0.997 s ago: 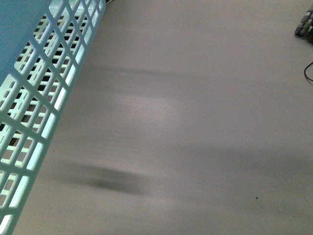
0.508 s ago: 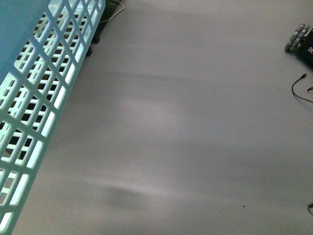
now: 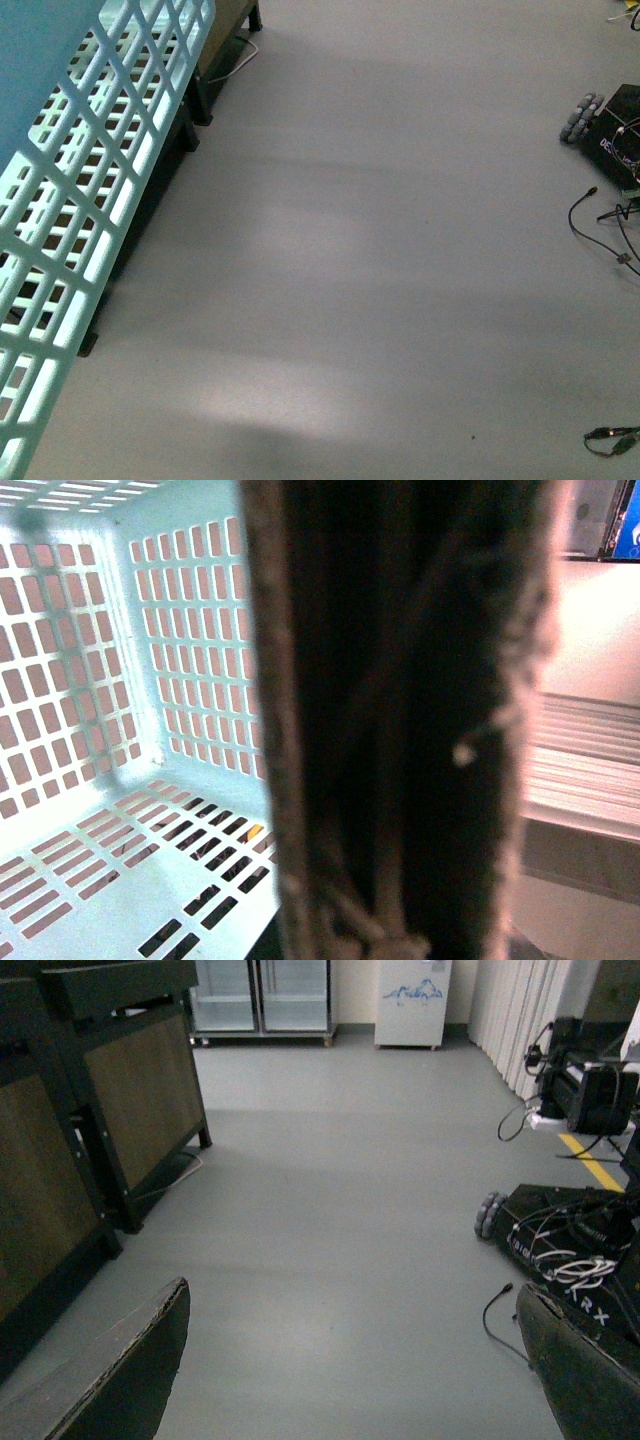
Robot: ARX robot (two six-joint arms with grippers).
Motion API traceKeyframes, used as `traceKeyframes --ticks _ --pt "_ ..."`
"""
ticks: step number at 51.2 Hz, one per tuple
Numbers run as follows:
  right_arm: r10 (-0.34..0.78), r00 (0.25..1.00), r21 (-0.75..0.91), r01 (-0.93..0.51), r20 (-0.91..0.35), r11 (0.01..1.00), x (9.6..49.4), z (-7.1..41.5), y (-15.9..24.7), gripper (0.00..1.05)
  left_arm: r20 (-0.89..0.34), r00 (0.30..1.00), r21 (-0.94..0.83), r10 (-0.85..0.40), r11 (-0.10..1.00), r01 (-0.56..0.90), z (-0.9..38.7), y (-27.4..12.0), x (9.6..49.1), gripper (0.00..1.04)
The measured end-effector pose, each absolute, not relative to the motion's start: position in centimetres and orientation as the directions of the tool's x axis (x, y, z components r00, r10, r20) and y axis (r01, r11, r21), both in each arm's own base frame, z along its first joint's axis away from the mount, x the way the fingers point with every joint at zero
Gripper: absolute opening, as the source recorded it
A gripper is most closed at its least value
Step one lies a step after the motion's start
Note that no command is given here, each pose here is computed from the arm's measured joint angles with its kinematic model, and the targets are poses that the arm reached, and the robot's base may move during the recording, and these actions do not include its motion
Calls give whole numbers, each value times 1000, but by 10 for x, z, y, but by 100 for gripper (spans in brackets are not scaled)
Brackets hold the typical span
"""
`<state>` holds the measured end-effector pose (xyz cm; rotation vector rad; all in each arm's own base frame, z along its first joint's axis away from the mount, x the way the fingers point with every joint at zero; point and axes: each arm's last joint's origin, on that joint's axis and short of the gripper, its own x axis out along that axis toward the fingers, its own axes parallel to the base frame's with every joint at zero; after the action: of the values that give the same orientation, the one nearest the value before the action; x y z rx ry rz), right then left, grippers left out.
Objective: Pick lemon and mango into basket
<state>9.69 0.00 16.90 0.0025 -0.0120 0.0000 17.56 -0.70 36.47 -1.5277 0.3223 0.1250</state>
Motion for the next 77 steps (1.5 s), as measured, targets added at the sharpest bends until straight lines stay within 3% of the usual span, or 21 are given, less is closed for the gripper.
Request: traceKeyframes --ticks 77 --pt "-3 1000 3 3 12 1000 97 169 0 96 -278 952 -960 -125 31 -277 366 -7 175 5"
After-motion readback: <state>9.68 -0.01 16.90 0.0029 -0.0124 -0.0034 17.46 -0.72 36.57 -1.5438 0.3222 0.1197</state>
